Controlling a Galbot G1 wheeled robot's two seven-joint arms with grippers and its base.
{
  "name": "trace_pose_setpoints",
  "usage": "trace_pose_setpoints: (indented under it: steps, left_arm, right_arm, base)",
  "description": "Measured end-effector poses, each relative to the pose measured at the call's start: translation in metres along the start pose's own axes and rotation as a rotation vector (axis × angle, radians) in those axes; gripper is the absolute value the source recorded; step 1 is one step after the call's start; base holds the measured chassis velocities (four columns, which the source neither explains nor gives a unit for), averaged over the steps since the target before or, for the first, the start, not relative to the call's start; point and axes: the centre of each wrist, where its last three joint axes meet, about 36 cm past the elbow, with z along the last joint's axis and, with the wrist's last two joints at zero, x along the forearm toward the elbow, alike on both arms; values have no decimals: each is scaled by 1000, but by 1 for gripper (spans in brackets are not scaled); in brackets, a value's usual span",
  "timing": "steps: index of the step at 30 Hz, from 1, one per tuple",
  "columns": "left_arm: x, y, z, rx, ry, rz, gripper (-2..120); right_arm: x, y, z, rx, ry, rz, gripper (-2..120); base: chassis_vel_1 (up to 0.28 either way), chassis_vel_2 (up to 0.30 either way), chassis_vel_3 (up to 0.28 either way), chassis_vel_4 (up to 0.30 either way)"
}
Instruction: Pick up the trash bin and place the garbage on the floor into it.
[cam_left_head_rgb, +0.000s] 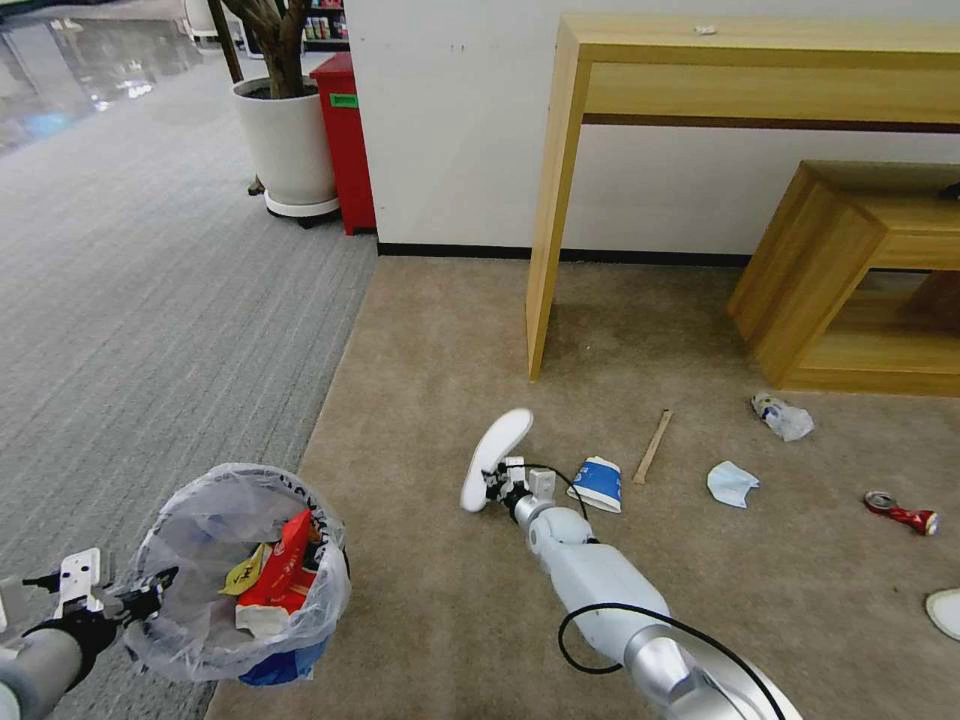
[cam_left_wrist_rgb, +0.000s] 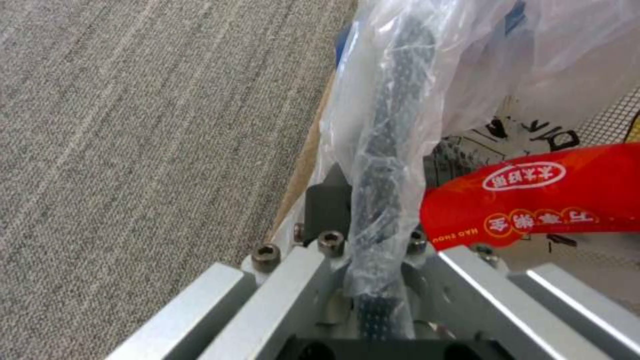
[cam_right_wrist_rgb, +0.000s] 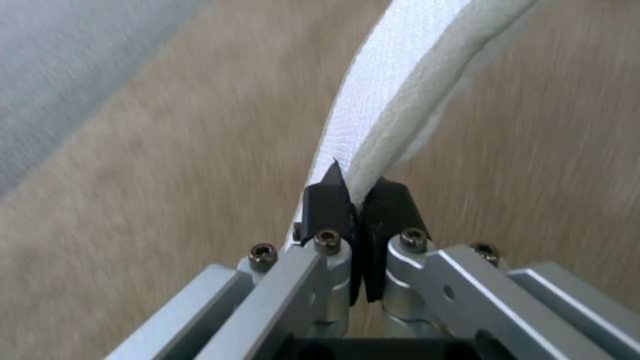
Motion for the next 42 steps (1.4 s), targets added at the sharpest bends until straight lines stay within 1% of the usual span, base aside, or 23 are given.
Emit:
trace_pose_setpoints:
  steps: [1,2,4,5,8,9,11,12,15,16,19,20,22,23,25,26,28,30,31,32,35,40,42]
  left_arm:
    - [0,0,0,0,0,0,0]
    - [-1,0,-1,-2,1,1,0]
    - [-7,-3,-6,-17,5,10,0]
    - [-7,-3,-6,-17,5,10,0]
    - [-19,-11,-18,-54,16,30,0]
    - [-19,-11,-18,-54,16,30,0]
    - [-30,-21,-29,-74,24,53,0]
    - [-30,-21,-29,-74,24,53,0]
    - [-46,-44,-44,-78,44,108,0]
    - [-46,-44,-44,-78,44,108,0]
    - [-63,-66,-50,-95,81,147,0]
    - [-63,-66,-50,-95,81,147,0]
    - [-75,-80,-47,-122,128,169,0]
    - [-75,-80,-47,-122,128,169,0]
    - [-83,-92,-45,-151,162,188,0]
    - [-88,-98,-46,-168,177,198,0]
    - [-89,-100,-47,-173,179,201,0]
    - [-97,-114,-57,-197,179,222,0]
    - [-99,-119,-62,-201,177,228,0]
    - [-99,-119,-62,-201,177,228,0]
    - [-104,-131,-73,-200,174,236,0]
    - [-106,-138,-81,-194,180,241,0]
    - [-105,-141,-85,-199,188,247,0]
  right_arm:
    - [0,0,0,0,0,0,0]
    - [2,-1,-6,14,-15,-7,0]
    - [14,-1,-37,81,-83,-50,0]
    - [14,-1,-37,81,-83,-50,0]
    - [30,-1,-76,178,-155,-106,0]
    - [30,-1,-76,178,-155,-106,0]
    - [43,4,-109,245,-216,-156,0]
    - [43,4,-109,245,-216,-156,0]
    - [61,21,-155,332,-299,-227,0]
    - [61,21,-155,332,-299,-227,0]
    - [77,40,-190,391,-360,-296,0]
    - [77,40,-190,391,-360,-296,0]
    - [86,51,-208,431,-388,-348,0]
    - [86,51,-208,431,-388,-348,0]
    - [94,64,-220,467,-405,-403,0]
    - [102,75,-226,488,-411,-453,0]
    - [104,79,-227,493,-412,-468,0]
    - [117,101,-230,533,-407,-563,0]
    - [121,109,-229,551,-401,-596,0]
    - [121,109,-229,551,-401,-596,0]
    - [125,124,-219,594,-372,-660,0]
    - [125,133,-211,641,-345,-689,0]
    - [124,139,-207,688,-319,-697,0]
  base:
    - [0,0,0,0]
    - [0,0,0,0]
    - [0,0,0,0]
    - [0,0,0,0]
    - [0,0,0,0]
    - [0,0,0,0]
    - [0,0,0,0]
    - [0,0,0,0]
    - [0,0,0,0]
    - [0,0,0,0]
    - [0,0,0,0]
    - [0,0,0,0]
    - [0,0,0,0]
    - [0,0,0,0]
    - [0,0,0,0]
    - [0,0,0,0]
    - [0,0,0,0]
    - [0,0,0,0]
    - [0,0,0,0]
    - [0,0,0,0]
    - [0,0,0,0]
    - [0,0,0,0]
    - [0,0,0,0]
